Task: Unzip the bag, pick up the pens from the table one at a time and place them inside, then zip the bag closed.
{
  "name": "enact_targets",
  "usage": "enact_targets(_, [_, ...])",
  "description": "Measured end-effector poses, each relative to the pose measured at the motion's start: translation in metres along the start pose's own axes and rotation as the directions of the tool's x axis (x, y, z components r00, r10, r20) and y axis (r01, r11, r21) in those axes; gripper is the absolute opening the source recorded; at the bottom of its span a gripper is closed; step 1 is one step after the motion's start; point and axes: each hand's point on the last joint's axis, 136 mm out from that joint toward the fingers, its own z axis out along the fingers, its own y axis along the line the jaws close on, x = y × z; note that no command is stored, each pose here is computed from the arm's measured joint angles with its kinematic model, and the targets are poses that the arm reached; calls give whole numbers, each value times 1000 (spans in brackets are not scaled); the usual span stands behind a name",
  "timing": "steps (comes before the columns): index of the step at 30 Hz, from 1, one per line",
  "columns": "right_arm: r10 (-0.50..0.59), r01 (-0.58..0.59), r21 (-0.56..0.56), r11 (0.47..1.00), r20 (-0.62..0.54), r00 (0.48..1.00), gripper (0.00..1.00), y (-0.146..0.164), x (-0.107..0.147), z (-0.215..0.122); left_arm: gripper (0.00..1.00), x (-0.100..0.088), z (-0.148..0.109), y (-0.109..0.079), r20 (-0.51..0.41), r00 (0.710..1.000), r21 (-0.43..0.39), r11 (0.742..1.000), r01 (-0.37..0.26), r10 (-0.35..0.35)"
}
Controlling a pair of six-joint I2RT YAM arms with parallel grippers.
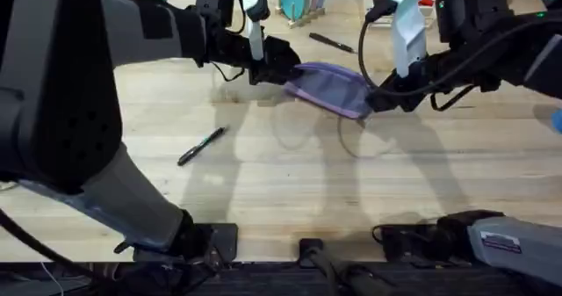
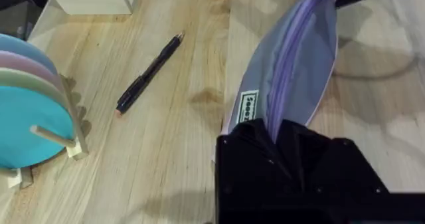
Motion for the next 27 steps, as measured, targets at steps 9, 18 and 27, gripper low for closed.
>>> enact_targets(9, [-5,5,11,1000,15,1000,32,-3,-4,0,42,0,0,0,0,1000,-1,1000,-1,1])
enact_targets(18, [-6,6,14,1000,18,1000,30,-2,-4,-3,42,0,0,0,0,1000,-1,1000,-1,1])
enact_targets(27, [-45,35,83,996,125,991,30,-3,-24,-39,42,0,0,0,0,1000,-2,1000,-1,1])
